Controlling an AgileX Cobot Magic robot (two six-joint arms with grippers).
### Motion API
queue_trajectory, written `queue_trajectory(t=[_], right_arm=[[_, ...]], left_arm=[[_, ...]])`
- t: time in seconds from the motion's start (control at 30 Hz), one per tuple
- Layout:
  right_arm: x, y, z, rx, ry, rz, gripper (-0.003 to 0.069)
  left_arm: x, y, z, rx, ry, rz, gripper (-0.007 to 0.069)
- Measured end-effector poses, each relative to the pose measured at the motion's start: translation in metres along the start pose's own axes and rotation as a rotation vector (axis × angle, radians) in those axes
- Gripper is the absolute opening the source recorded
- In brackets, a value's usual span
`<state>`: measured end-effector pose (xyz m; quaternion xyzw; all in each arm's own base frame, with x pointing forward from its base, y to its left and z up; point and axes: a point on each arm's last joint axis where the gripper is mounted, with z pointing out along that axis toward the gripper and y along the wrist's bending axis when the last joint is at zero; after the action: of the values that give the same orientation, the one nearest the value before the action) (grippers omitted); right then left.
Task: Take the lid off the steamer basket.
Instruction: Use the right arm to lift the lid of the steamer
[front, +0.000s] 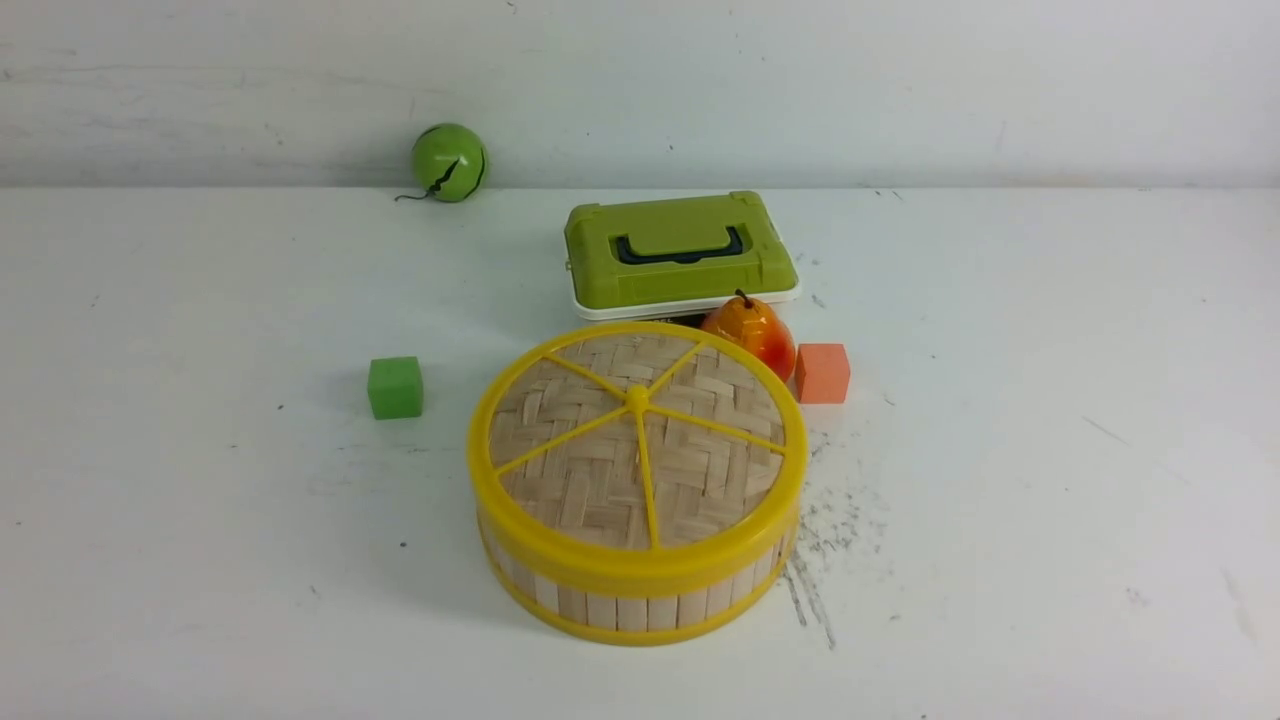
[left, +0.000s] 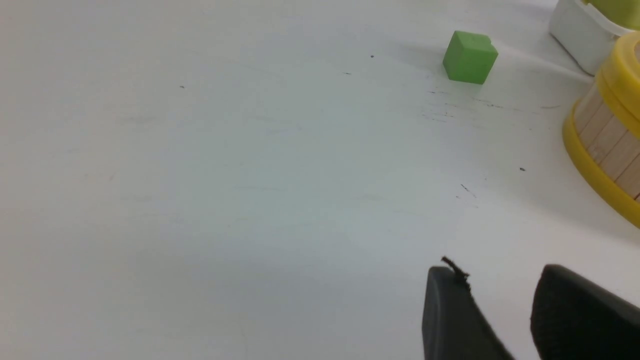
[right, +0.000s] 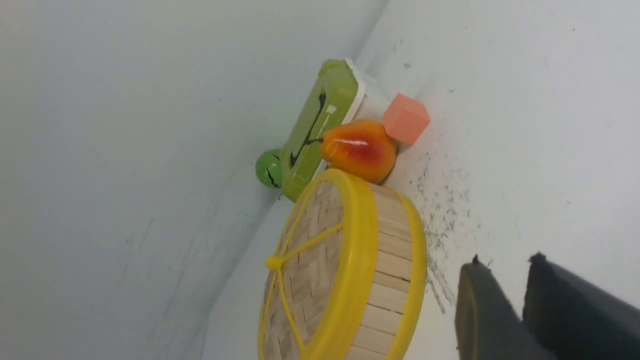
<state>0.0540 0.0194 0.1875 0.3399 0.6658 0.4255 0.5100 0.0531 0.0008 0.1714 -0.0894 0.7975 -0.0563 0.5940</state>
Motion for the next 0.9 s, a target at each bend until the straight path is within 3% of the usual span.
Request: queue_trajectory(t=[0.2,0.3,0.47,0.53,0.6,0.63,0.77,0.9], right_arm=[[-0.006,0.016,-0.004,-0.044,-0.02,-0.146,0.014],[-0.023,0.061,-0.011,-0.095,-0.031,-0.378,0.0096],[-0.048,0.134,-0.002,-0.033,0.107,-0.796,-0.0018],[-0.058,0.163,0.01,-0.054,0.256,-0.963,-0.0021],[-0.062,0.173,0.019,-0.044,0.343,-1.028,-0.0021],[-0.069,0.19,0.036,-0.051,0.486,-1.129,-0.0021],[-0.078,0.209,0.079,-0.062,0.81,-1.198,-0.0012],[-0.073,0.226,0.118,-0.095,0.96,-1.274,-0.001]], left_arm=[[0.0,0.0,0.0,0.0,0.0,0.0,0.0239],[0.0,0.0,0.0,0.0,0.0,0.0,0.0239],[0.0,0.0,0.0,0.002,0.0,-0.005,0.0239],[0.0,0.0,0.0,0.005,0.001,-0.014,0.0239],[0.0,-0.001,0.0,0.007,0.001,-0.018,0.0239],[0.0,-0.001,0.0,0.009,0.002,-0.024,0.0239],[0.0,-0.001,0.0,0.01,0.002,-0.027,0.0239],[0.0,-0.001,0.0,0.01,0.001,-0.028,0.0239]])
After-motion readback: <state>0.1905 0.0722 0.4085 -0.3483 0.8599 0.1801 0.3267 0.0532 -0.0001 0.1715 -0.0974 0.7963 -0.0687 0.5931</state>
